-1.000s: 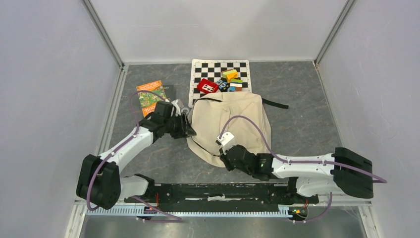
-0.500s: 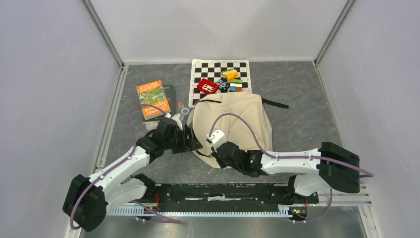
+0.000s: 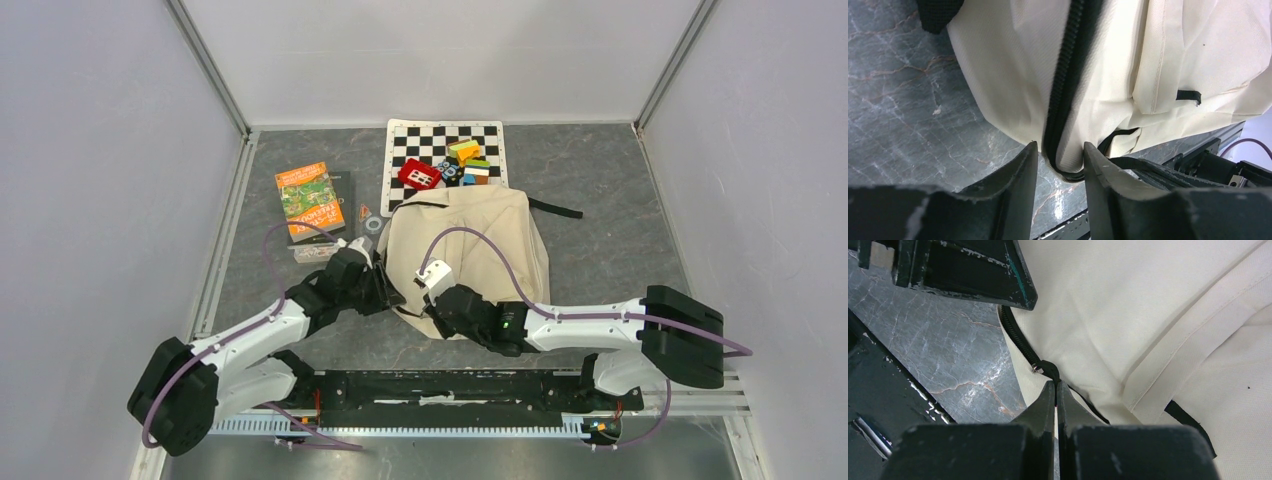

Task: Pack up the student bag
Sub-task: Unzip the student bag at the center of the board.

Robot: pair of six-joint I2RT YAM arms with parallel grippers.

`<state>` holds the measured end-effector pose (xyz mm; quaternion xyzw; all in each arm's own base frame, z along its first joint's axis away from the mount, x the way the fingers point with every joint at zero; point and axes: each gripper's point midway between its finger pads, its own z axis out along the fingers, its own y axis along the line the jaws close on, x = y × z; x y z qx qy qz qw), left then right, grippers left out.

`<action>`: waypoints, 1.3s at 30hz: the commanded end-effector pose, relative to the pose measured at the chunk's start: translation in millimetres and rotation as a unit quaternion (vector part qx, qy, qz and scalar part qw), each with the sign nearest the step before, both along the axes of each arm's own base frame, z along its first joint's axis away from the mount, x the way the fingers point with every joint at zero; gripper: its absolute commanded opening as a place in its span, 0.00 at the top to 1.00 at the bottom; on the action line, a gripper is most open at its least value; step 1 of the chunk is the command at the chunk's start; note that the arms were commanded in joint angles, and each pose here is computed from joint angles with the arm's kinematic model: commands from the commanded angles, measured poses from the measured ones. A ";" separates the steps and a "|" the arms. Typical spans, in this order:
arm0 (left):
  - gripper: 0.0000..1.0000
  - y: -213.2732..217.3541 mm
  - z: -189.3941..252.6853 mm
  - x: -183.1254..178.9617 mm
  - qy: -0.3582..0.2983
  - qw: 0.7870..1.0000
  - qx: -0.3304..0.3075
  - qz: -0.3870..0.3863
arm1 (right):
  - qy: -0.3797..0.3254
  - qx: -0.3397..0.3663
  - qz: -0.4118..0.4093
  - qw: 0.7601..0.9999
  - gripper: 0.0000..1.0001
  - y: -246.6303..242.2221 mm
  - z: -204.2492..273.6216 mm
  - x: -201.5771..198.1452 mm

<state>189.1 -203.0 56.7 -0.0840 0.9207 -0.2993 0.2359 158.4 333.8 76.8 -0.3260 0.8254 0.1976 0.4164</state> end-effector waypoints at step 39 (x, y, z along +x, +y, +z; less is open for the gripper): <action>0.98 30.7 40.1 42.0 -0.070 0.996 0.052 -0.003 | 0.052 -0.144 -0.059 0.986 1.00 -110.5 -49.7 9.3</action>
